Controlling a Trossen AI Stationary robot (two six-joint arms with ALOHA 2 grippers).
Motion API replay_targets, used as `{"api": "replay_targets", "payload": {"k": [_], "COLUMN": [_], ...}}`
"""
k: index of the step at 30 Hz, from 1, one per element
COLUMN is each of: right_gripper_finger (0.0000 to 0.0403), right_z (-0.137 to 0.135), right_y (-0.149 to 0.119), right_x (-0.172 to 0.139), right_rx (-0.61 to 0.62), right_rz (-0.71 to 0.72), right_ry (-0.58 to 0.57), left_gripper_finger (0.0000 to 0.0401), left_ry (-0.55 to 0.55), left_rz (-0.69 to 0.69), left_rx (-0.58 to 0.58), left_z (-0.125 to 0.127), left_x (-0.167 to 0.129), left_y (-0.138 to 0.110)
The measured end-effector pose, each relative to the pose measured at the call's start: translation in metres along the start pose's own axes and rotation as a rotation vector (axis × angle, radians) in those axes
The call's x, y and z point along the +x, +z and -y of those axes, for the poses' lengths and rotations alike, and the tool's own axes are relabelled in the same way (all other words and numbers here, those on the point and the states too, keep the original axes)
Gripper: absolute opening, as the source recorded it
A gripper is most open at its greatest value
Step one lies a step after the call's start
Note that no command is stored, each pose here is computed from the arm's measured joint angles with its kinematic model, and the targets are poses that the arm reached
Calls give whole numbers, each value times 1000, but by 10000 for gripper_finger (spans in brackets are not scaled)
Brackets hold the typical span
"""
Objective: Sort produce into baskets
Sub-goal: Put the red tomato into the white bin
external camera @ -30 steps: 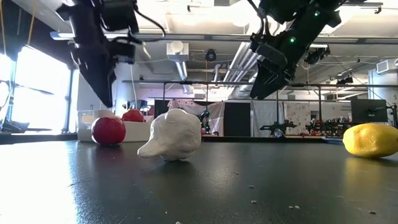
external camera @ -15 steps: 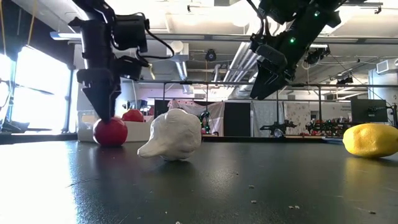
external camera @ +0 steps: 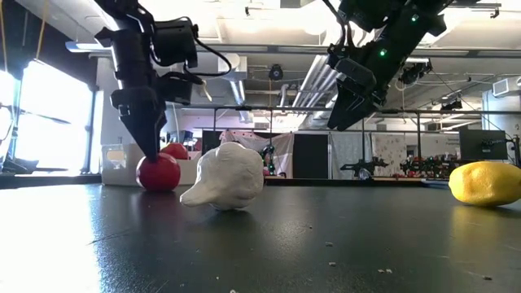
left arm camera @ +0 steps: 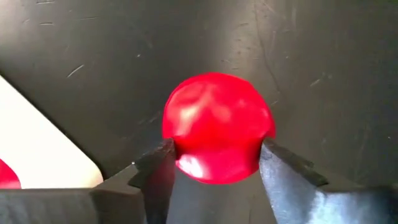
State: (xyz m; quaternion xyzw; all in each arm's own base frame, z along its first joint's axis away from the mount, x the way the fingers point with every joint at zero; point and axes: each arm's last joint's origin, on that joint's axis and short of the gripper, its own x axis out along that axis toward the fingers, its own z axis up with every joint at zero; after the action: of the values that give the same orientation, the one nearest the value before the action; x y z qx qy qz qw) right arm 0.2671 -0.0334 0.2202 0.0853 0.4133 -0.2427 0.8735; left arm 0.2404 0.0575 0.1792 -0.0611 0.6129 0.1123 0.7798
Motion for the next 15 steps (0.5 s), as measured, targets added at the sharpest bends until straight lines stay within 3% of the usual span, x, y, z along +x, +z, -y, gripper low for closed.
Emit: {"api": "replay_targets", "payload": {"k": [15], "right_gripper_finger": [272], "right_z": [0], "right_y": [-1], "right_x": [0], "right_rx": [-4], "right_rz": [-11], "right_ry": [-3], "left_gripper_finger": [100], "left_ry": [-8], "left_rz": [5], "left_rx": [87], "left_z": [0], "left_x": [-21], "left_y": [12]}}
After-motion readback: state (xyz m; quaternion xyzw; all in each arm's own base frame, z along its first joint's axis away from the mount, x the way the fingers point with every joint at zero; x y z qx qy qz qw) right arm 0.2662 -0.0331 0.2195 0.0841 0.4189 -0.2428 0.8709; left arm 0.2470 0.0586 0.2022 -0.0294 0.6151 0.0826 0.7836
